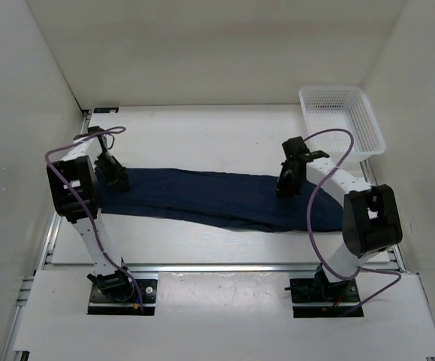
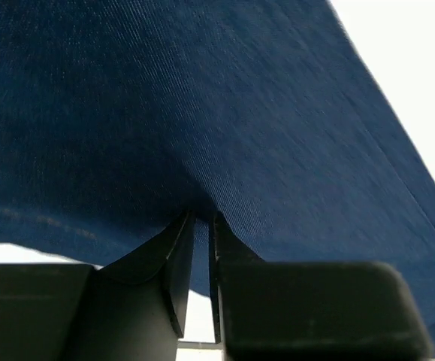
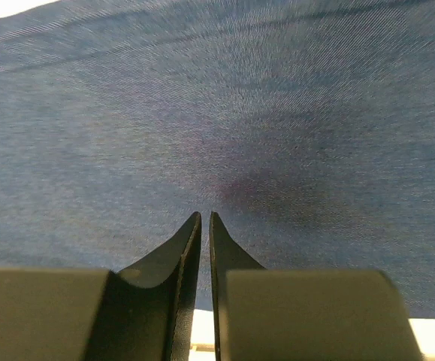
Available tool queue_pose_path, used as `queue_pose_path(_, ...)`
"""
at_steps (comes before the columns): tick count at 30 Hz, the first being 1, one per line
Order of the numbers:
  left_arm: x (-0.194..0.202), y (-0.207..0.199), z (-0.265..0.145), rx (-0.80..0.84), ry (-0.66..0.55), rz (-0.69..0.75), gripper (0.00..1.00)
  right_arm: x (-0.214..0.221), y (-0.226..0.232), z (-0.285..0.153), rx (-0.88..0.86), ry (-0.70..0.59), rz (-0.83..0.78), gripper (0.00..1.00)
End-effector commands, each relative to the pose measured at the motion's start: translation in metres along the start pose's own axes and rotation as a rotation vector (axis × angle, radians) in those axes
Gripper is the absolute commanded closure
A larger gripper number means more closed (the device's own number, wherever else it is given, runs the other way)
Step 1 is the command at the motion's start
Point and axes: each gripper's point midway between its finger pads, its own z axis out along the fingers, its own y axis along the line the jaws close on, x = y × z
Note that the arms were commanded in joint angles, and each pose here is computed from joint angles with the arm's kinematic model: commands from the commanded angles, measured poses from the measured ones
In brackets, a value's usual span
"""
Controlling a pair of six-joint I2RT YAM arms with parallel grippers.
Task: Fold and stack the trousers
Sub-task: Fold the trousers
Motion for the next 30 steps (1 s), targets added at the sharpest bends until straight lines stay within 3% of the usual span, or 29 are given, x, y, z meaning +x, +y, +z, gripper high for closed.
queue_pose_path(1, -0.007, -0.012, 0.009, 0.032, -0.012, 0.021, 0.72, 0.008, -0.002, 0.004, 0.016, 0.034, 0.031, 0.86)
queue_pose_path(5, -0.016, -0.042, 0.02, 0.041, -0.015, 0.092, 0.72, 0.032, -0.041, 0.026, 0.028, 0.141, 0.232, 0.86)
queue_pose_path(8, -0.01, -0.051, 0.04, 0.014, 0.062, 0.136, 0.68, 0.031, -0.068, 0.031, 0.05, 0.149, 0.326, 0.86)
queue_pose_path(9, -0.022, -0.069, 0.033, 0.027, 0.024, 0.162, 0.68, 0.032, -0.076, 0.032, 0.061, 0.153, 0.354, 0.86)
queue_pose_path(15, -0.034, -0.109, 0.035, 0.065, 0.024, 0.22, 0.67, 0.02, -0.092, 0.024, 0.092, 0.107, 0.396, 0.86)
queue_pose_path(19, -0.056, -0.125, 0.006, 0.091, -0.043, 0.248, 0.62, 0.008, -0.094, 0.016, 0.118, 0.08, 0.384, 0.86)
queue_pose_path(21, -0.065, -0.13, -0.02, 0.107, -0.111, 0.263, 0.55, -0.007, -0.09, 0.006, 0.106, 0.033, 0.37, 0.83)
queue_pose_path(23, -0.079, -0.125, -0.045, 0.123, -0.174, 0.261, 0.36, -0.012, -0.09, -0.002, 0.108, 0.016, 0.358, 0.8)
queue_pose_path(25, -0.094, -0.108, -0.075, 0.157, -0.232, 0.243, 0.26, -0.02, -0.087, -0.012, 0.1, -0.018, 0.355, 0.78)
queue_pose_path(26, -0.1, -0.099, -0.082, 0.159, -0.254, 0.235, 0.16, -0.024, -0.082, -0.019, 0.087, -0.037, 0.345, 0.76)
queue_pose_path(30, -0.122, -0.048, -0.089, 0.133, -0.275, 0.167, 0.06, -0.028, -0.074, -0.028, 0.062, -0.067, 0.312, 0.7)
